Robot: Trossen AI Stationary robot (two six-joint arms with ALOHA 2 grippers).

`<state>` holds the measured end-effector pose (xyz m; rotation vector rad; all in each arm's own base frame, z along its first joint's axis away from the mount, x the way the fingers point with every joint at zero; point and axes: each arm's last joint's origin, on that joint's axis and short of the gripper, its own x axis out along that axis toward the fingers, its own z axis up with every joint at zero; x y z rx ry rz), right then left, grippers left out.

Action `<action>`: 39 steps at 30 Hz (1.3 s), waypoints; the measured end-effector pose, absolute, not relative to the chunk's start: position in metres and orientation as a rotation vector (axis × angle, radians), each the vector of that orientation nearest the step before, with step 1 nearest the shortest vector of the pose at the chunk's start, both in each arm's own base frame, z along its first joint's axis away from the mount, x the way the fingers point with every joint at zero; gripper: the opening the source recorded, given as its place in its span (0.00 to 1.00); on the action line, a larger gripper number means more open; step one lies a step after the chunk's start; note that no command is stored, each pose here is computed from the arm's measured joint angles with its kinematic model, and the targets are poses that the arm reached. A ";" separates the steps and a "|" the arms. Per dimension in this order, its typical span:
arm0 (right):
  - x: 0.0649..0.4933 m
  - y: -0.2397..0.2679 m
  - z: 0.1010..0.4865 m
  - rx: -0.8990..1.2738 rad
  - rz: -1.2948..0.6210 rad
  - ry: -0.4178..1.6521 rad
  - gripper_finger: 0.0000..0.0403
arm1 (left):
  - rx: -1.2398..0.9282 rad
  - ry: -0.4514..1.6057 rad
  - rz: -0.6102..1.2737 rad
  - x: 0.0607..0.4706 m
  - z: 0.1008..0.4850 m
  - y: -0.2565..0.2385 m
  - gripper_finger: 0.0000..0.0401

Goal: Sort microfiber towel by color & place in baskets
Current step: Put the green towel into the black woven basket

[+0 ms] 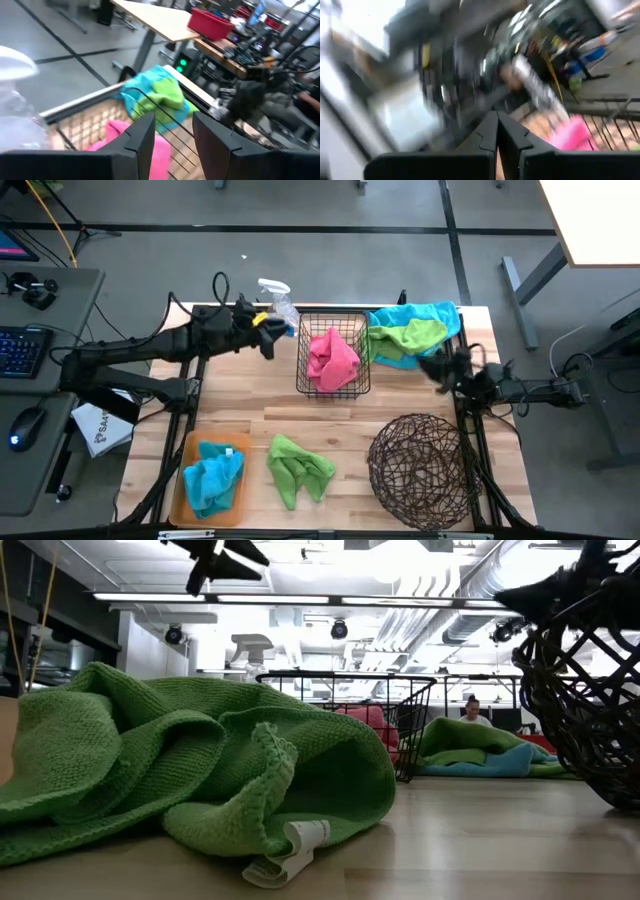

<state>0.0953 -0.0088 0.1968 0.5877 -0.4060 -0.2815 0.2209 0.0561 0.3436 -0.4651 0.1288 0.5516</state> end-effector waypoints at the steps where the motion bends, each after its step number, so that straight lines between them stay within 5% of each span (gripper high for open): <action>1: 0.093 -0.010 0.202 0.647 -0.311 -0.481 0.00 | -0.462 0.125 0.571 0.220 0.344 0.061 0.30; 5: 0.085 -0.014 0.215 0.686 -0.414 -0.662 0.00 | -0.452 0.112 0.626 0.214 0.344 0.079 0.30; 11: 0.091 -0.020 0.251 0.612 -0.474 -0.610 0.00 | -0.405 0.075 0.572 0.205 0.350 0.106 0.30; 17: 0.125 -0.035 0.280 0.539 -0.649 -0.218 0.10 | -0.360 0.038 0.544 0.190 0.355 0.132 0.30; 29: 0.185 -0.104 0.262 0.493 -0.919 0.740 0.64 | -0.354 -0.003 0.370 0.160 0.368 0.142 0.30; 39: 0.212 -0.137 0.211 0.419 -0.891 1.092 0.69 | -0.351 -0.041 0.343 0.148 0.377 0.131 0.30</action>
